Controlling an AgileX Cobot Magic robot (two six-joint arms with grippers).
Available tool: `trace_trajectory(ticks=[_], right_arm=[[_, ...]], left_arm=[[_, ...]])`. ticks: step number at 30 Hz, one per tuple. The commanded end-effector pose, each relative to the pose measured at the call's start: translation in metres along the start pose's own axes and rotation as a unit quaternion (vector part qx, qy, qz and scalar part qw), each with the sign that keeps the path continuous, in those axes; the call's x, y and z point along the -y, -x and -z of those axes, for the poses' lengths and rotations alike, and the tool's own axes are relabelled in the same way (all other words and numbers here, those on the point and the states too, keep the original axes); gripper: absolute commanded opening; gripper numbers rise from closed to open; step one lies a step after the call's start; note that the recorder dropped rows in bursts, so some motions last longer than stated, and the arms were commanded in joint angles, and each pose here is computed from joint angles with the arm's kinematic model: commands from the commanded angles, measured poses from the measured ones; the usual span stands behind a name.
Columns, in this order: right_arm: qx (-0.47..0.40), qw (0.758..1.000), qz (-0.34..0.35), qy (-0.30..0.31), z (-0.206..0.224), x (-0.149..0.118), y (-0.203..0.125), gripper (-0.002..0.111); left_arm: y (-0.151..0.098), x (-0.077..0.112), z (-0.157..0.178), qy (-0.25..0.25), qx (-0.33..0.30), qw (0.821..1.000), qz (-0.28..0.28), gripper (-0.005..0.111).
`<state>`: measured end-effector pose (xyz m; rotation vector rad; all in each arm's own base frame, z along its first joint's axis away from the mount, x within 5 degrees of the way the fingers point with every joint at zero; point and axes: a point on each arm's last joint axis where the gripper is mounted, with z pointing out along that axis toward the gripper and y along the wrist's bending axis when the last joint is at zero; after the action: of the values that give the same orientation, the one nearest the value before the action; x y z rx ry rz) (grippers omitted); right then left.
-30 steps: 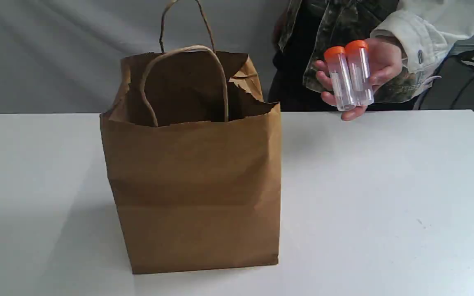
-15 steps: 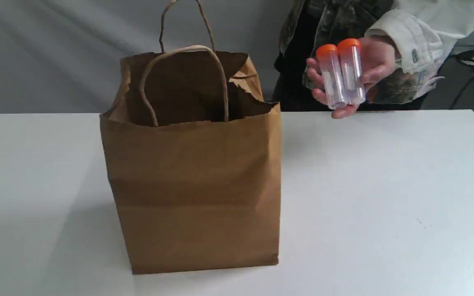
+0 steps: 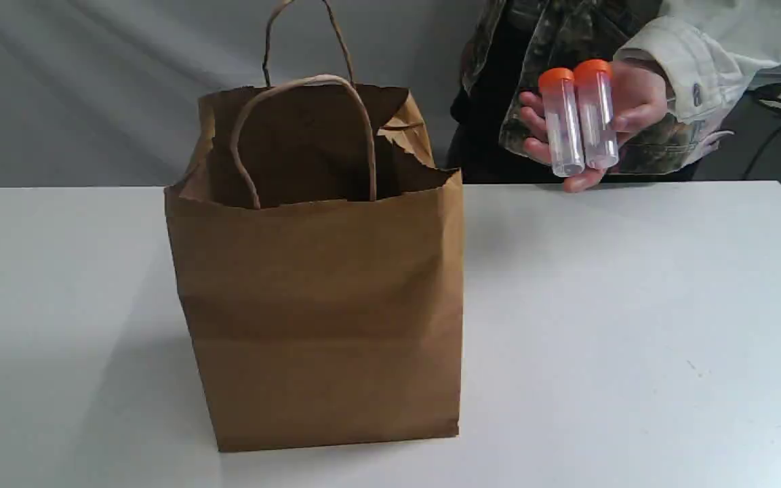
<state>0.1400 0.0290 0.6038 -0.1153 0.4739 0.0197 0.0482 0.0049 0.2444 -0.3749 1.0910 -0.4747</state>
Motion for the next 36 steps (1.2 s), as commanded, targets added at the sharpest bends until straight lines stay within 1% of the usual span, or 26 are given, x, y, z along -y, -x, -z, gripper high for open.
trace_trajectory(ticks=[1, 2, 6, 8, 11, 13, 16, 18, 20, 23, 25, 29, 31, 33, 36], right_arm=[[-0.057, 0.998, -0.019, 0.007, -0.017, -0.004, -0.024, 0.046], [-0.067, 0.998, -0.017, 0.009, -0.021, -0.005, -0.030, 0.046], [-0.087, 0.996, -0.018, 0.012, -0.025, -0.008, -0.048, 0.046], [-0.098, 0.995, -0.024, 0.012, -0.026, -0.009, -0.055, 0.046], [-0.096, 0.995, -0.015, 0.019, -0.026, -0.010, -0.056, 0.046], [-0.075, 0.996, 0.018, 0.038, -0.026, -0.013, -0.052, 0.046], [-0.017, 0.996, 0.063, 0.066, -0.027, -0.018, -0.042, 0.046], [0.005, 0.997, 0.052, 0.062, -0.027, -0.018, -0.038, 0.046], [0.008, 0.999, 0.020, 0.046, -0.028, -0.015, -0.036, 0.046], [-0.025, 0.999, -0.017, 0.023, -0.035, -0.011, -0.045, 0.046], [-0.057, 0.998, -0.019, 0.021, -0.042, -0.011, -0.055, 0.046], [-0.126, 0.992, -0.020, 0.021, -0.052, -0.012, -0.076, 0.046], [-0.179, 0.983, -0.045, 0.015, -0.053, -0.013, -0.093, 0.046], [-0.225, 0.972, -0.070, 0.009, -0.052, -0.015, -0.107, 0.046], [-0.309, 0.947, -0.082, 0.015, -0.045, -0.019, -0.132, 0.046]], left_arm=[[-0.003, -0.002, 0.001, 0.008, -0.013, 0.998, 0.057, 0.066], [-0.003, -0.001, 0.001, 0.005, -0.013, 0.998, 0.061, 0.066], [-0.004, 0.003, 0.001, -0.018, -0.017, 1.000, 0.000, 0.066], [-0.004, 0.003, 0.001, -0.022, -0.019, 1.000, -0.006, 0.066], [-0.005, 0.005, 0.001, -0.034, -0.024, 0.998, -0.037, 0.066], [-0.006, 0.007, 0.001, -0.041, -0.026, 0.998, -0.029, 0.066], [-0.006, 0.007, 0.001, -0.044, -0.028, 0.998, -0.025, 0.066], [-0.006, 0.008, 0.001, -0.046, -0.026, 0.999, -0.008, 0.066], [-0.004, 0.009, 0.001, -0.054, -0.019, 0.998, -0.005, 0.066], [-0.003, 0.012, 0.001, -0.069, -0.011, 0.997, -0.020, 0.066], [-0.004, 0.013, 0.002, -0.078, -0.012, 0.996, -0.036, 0.066], [-0.003, 0.015, 0.002, -0.084, -0.009, 0.996, -0.023, 0.066], [-0.003, 0.015, 0.002, -0.088, -0.008, 0.996, -0.026, 0.066], [-0.002, 0.016, 0.002, -0.090, -0.006, 0.996, -0.017, 0.066], [-0.001, 0.017, 0.002, -0.090, -0.005, 0.996, -0.018, 0.066]])
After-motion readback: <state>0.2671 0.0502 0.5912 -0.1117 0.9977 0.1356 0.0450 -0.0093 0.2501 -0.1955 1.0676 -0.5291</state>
